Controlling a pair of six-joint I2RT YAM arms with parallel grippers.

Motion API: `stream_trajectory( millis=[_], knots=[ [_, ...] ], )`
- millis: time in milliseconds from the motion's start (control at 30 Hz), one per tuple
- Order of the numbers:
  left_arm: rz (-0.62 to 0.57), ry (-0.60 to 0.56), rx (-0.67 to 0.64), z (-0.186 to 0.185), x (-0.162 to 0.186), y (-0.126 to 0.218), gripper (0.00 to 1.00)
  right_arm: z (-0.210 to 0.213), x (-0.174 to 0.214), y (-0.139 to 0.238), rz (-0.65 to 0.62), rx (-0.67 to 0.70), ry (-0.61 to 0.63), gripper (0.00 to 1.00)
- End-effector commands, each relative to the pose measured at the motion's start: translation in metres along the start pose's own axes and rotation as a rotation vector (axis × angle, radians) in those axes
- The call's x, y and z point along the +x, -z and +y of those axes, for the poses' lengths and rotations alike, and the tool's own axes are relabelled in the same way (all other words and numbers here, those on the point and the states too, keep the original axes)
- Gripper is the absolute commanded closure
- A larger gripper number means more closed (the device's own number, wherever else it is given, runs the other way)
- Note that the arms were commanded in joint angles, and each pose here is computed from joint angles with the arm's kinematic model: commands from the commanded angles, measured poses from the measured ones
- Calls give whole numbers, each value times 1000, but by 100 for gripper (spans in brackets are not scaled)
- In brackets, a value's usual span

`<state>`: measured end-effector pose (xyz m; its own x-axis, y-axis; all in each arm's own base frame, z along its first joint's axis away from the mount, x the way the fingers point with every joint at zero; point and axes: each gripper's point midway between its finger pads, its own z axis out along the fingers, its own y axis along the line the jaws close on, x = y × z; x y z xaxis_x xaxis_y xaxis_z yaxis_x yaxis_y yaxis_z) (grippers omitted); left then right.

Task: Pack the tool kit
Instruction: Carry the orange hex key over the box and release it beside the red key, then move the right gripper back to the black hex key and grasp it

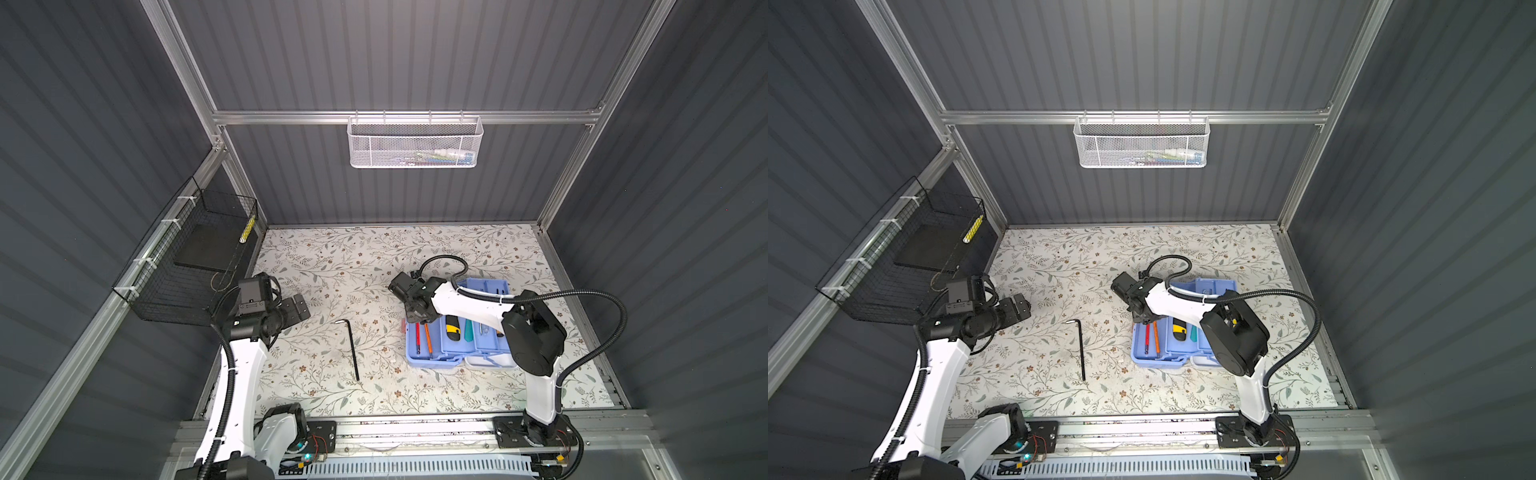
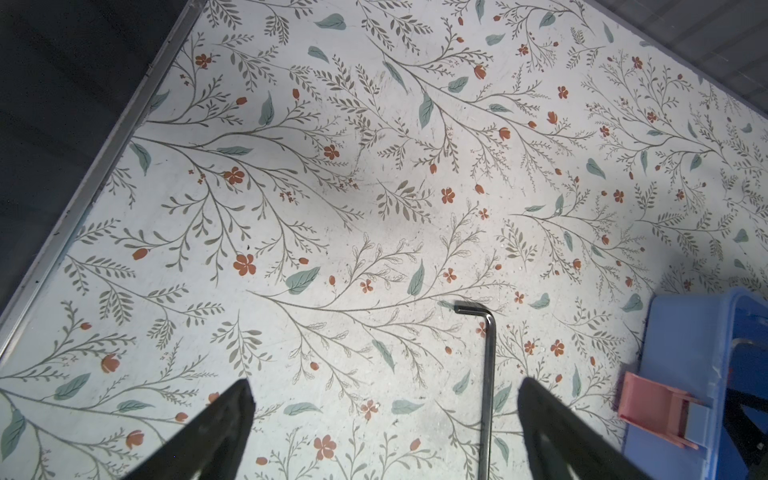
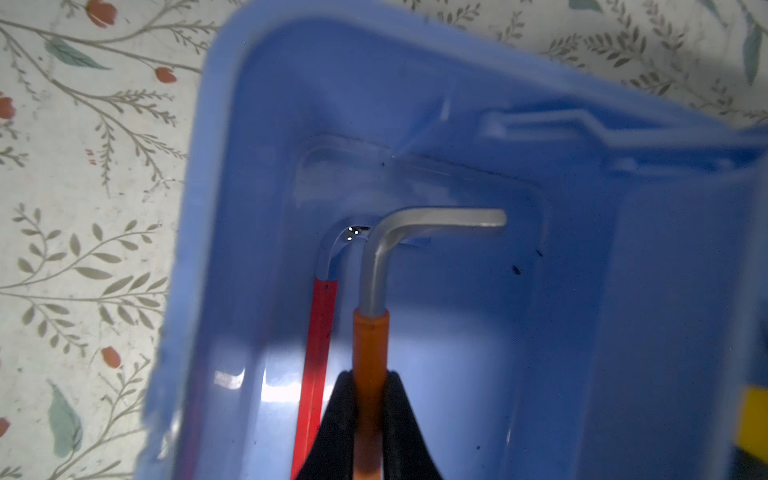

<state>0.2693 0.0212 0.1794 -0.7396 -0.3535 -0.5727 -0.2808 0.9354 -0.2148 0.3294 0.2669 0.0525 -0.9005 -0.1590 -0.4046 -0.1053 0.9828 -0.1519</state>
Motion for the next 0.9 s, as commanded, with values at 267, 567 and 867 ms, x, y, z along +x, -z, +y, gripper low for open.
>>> stream_trajectory(
  millis=[267,567,867],
  knots=[
    [-20,-15,3,0,-5,4,1,-4,9,-20,77,14,-10,78],
    [-22,-13,-4,1,-5,4,1,-6,-9,13,6,13,18,65],
    [-25,-11,-11,3,-6,5,1,115,-39,107,-250,-359,227,53]
  ],
)
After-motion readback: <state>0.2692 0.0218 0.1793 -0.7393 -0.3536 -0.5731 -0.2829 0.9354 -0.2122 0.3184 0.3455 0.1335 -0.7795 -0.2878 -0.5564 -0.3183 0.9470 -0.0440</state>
